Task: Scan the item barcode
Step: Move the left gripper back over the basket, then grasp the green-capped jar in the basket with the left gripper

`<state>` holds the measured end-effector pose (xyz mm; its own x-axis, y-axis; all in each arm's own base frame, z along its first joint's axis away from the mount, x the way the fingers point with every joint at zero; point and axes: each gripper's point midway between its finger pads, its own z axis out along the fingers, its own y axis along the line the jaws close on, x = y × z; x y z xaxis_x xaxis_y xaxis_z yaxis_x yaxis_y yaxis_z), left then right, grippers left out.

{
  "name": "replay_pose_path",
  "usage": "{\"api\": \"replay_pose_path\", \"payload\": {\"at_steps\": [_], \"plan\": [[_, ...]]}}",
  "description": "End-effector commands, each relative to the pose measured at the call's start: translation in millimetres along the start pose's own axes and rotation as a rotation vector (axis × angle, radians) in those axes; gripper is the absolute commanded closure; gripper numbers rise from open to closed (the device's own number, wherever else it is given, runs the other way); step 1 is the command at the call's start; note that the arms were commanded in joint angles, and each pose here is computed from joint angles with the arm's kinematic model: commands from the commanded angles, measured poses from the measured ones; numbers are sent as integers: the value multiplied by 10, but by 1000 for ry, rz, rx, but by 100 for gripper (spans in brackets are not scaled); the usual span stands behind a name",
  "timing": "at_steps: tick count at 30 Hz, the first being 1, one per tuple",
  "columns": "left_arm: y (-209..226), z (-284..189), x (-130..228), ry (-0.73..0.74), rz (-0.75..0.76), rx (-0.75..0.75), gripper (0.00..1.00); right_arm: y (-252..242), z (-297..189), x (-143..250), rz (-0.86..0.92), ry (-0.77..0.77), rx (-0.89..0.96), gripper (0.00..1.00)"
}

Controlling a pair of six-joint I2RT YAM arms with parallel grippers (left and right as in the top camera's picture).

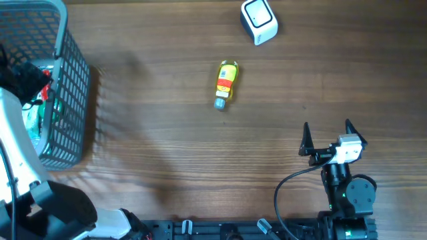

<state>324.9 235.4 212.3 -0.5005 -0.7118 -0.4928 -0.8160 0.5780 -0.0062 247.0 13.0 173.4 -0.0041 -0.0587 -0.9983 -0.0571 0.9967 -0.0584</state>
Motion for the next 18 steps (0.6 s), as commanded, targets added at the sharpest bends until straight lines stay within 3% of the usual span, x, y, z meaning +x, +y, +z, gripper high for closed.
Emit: {"api": "replay_pose_path", "payload": {"at_steps": [1, 9, 18], "plan": [[-41, 180, 101, 72, -18, 3, 0, -43, -2, -17, -18, -8, 23, 0], [-62, 287, 171, 126, -82, 28, 0, -43, -2, -17, -18, -8, 23, 0], [91, 749, 289, 232, -140, -27, 0, -43, -2, -17, -18, -8, 23, 0]]}}
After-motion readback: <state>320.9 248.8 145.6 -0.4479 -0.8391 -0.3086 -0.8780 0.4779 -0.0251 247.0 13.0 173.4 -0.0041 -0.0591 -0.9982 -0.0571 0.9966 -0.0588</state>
